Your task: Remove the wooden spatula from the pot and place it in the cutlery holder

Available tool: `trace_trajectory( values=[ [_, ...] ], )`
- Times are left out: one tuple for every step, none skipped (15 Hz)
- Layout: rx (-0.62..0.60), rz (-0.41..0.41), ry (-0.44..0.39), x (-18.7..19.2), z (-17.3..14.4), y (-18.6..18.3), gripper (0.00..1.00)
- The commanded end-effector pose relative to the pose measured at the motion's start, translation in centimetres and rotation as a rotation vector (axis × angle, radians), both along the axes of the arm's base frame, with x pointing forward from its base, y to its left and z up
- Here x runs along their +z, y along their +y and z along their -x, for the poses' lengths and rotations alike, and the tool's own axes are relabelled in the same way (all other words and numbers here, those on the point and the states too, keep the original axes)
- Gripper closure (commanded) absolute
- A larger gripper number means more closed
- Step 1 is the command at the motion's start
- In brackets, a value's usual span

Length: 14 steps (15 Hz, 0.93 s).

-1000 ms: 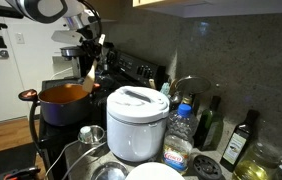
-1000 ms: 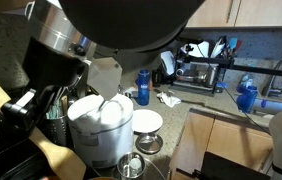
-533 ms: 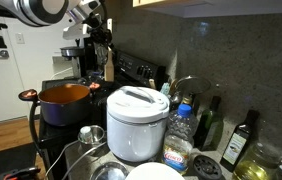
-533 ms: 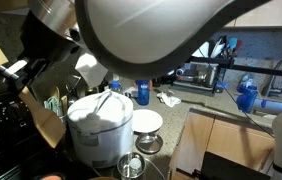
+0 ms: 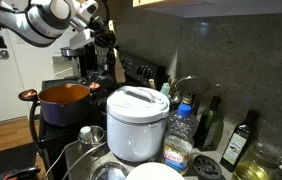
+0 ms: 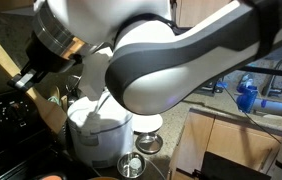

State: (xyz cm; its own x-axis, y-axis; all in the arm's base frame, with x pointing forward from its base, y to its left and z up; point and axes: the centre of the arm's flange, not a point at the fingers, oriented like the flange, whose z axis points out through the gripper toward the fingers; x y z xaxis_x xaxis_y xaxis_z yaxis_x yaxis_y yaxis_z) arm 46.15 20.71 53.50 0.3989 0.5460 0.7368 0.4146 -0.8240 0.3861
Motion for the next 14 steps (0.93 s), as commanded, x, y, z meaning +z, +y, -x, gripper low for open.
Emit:
trace_trajectory(
  values=[
    [-0.012, 0.047, -0.051, -2.7, 0.3, 1.3, 0.93],
    [-0.005, 0.065, -0.066, -3.0, 0.4, 1.5, 0.93],
    [0.002, 0.074, -0.078, -3.2, 0.5, 1.8, 0.93],
    [0.008, 0.082, -0.08, -3.3, 0.5, 2.1, 0.93],
    [0.017, 0.089, -0.069, -3.4, 0.4, 2.5, 0.93],
    [0.018, 0.091, -0.042, -3.6, 0.2, 2.8, 0.93],
    [0.032, 0.073, 0.025, -3.9, 0.3, 3.4, 0.93],
    [0.026, 0.084, -0.017, -3.0, 0.7, 2.3, 0.75],
    [0.033, 0.082, 0.0, -3.6, 0.7, 2.8, 0.75],
    [0.041, 0.079, 0.012, -4.0, 0.8, 3.1, 0.75],
    [0.044, 0.076, 0.019, -4.3, 0.7, 3.2, 0.75],
    [0.044, 0.075, 0.023, -4.4, 0.6, 3.2, 0.75],
    [0.044, 0.074, 0.025, -4.5, 0.6, 3.2, 0.75],
    [0.044, 0.073, 0.026, -4.5, 0.6, 3.2, 0.75]
  ],
)
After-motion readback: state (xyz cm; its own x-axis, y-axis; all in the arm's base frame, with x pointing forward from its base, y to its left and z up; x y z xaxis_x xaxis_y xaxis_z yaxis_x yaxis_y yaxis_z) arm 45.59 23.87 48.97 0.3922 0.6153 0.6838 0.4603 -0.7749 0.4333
